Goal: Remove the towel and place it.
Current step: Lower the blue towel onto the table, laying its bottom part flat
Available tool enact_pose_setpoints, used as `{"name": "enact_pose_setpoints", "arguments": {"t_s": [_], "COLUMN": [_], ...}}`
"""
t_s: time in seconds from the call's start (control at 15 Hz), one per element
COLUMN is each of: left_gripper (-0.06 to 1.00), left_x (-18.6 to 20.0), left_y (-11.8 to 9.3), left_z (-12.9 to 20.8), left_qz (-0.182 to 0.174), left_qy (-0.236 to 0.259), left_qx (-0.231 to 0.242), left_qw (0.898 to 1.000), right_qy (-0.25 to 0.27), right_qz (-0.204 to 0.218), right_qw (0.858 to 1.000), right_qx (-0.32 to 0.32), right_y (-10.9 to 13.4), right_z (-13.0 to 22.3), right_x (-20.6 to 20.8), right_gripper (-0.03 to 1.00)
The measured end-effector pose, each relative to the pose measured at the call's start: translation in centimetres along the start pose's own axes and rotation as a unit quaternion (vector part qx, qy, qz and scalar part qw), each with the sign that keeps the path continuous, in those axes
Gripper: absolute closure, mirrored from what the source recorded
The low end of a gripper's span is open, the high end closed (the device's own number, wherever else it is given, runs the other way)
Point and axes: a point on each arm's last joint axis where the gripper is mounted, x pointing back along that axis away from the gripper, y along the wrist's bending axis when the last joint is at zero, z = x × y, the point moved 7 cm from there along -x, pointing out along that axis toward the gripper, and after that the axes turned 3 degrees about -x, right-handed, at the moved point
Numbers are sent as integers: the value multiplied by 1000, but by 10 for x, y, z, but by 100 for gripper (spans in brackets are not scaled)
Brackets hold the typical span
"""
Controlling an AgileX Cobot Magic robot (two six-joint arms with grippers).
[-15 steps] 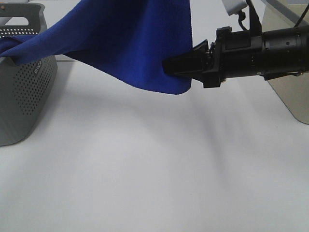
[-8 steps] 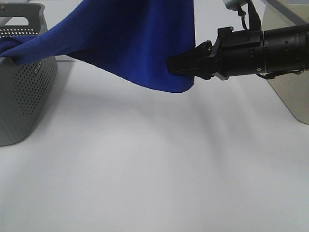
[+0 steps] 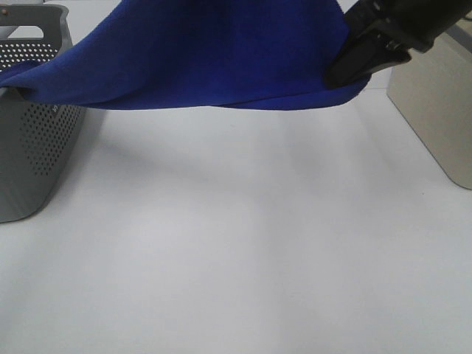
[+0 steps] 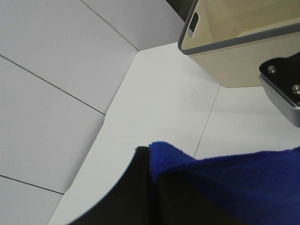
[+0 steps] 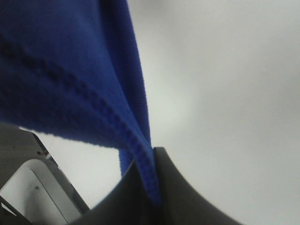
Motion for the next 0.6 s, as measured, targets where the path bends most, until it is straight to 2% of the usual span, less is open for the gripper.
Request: {"name": "enact_pose_setpoints", "arguments": {"t_s": [0.13,0.27,0.47,0.6], "left_gripper": [94,94,94,94], "left_x": [0,0,1,0], "left_y": [3,9,21,47], "left_z": [2,5,2,2], "left_qz": [-10,-28,-64,-114], "left_qy": [6,13,0,-32], "left_qx": [45,83,76,58], "left_qw": [999,996,995,991], "right_qy": [16,-1,-48,-84], "right_qz": [49,98,125,136], "right_qw": [998,994,991,987], "right_qx": [-40,-43,-14,26], "right_y": [-3,-8,-4,2], "right_z": [-12,-27,-53,-74], "right_x": [28,52,81,100], "right_gripper": [95,95,95,95]}}
